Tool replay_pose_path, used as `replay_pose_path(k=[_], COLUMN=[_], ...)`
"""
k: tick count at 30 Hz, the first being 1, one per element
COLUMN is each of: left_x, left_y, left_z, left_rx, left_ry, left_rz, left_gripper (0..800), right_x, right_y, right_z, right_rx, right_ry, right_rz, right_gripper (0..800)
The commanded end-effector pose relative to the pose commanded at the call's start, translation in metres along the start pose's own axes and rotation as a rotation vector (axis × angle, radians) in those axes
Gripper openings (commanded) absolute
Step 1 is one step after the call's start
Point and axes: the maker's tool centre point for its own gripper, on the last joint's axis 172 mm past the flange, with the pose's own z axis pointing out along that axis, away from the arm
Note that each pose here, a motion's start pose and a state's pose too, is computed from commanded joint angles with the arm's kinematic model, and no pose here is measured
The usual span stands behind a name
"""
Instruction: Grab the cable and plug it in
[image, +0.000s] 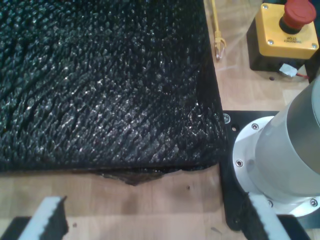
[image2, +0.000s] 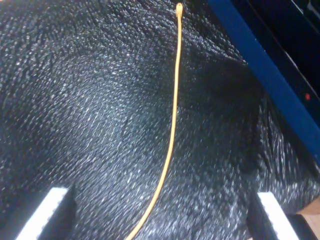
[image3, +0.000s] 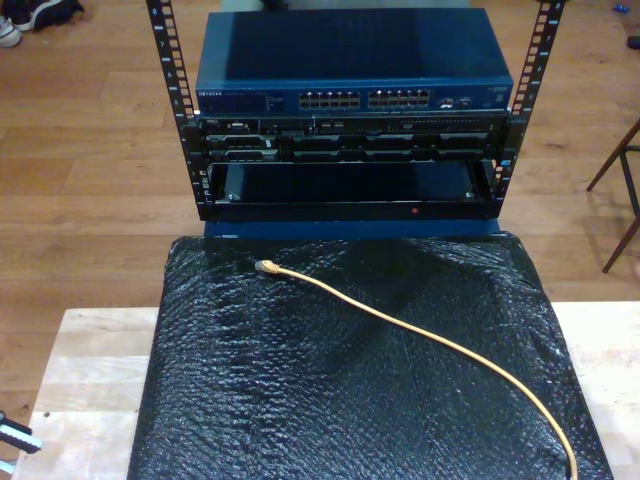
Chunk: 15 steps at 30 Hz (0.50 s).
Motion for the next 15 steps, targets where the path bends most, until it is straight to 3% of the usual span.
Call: replay_pose_path(k=[2,6,15], left_x=[0.001,0.0,0.015], left_y=[-0.002,-0.008,-0.022], left_z=[0.002,0.005,0.013], left_rx=[-0.008,-0.016,-0.027], left_ry=[-0.003,-0.024,-0.017], left_rz=[-0.013,-0.03,-0.043], left_gripper=[800,800,800], right_x=[0.007,0.009,0.023], right_y=[0.003,0.008,0.005], right_z=[0.009,0.03,0.098], right_rx=[-0.002,0.006,0.08], right_ry=[-0.006,-0.017,-0.046], right_rz=[-0.022,0.016,-0.047], right_gripper=[798,798,798])
